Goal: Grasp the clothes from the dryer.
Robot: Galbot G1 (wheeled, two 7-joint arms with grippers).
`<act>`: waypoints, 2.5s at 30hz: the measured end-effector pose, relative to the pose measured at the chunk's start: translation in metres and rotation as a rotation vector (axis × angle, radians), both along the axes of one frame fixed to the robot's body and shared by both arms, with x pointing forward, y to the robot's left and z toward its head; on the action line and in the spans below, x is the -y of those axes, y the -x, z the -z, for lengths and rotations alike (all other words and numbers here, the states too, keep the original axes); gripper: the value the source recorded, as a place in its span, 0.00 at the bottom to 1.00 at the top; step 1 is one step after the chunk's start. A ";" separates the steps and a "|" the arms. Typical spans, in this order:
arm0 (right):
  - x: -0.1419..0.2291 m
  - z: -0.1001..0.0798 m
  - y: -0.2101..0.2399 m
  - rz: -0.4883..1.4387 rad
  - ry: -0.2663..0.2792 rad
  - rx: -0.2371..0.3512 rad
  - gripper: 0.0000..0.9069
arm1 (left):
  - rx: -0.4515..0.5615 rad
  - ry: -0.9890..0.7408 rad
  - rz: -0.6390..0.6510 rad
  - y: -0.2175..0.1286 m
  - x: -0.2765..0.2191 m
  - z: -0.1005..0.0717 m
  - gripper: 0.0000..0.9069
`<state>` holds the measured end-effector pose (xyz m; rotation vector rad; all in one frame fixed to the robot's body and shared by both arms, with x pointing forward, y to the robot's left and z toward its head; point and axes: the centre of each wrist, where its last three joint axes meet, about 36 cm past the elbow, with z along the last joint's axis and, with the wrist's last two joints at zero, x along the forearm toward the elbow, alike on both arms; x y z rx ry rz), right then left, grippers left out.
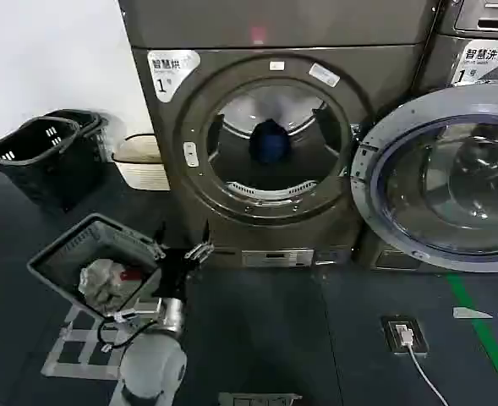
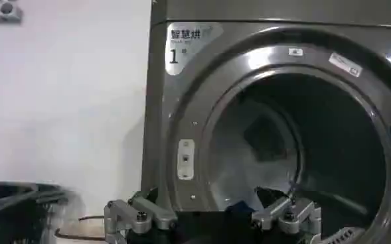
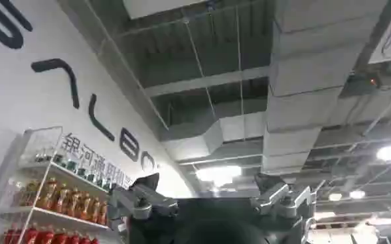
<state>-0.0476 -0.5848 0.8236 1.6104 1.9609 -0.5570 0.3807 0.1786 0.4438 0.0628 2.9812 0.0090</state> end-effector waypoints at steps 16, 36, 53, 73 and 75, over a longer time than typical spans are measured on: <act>-0.002 0.000 0.002 -0.048 0.054 0.015 1.00 | 0.006 -0.004 0.004 0.001 -0.002 -0.004 1.00; -0.003 -0.002 0.003 -0.062 0.069 0.017 1.00 | 0.011 0.000 0.011 -0.001 -0.004 -0.009 1.00; -0.004 -0.002 0.004 -0.073 0.108 0.040 1.00 | 0.014 0.003 0.023 -0.007 -0.003 -0.009 1.00; -0.003 -0.001 0.004 -0.103 0.188 0.056 1.00 | 0.035 -0.001 0.025 -0.009 -0.006 -0.013 1.00; -0.003 -0.001 0.003 -0.105 0.196 0.054 1.00 | 0.033 -0.002 0.024 -0.008 -0.007 -0.012 1.00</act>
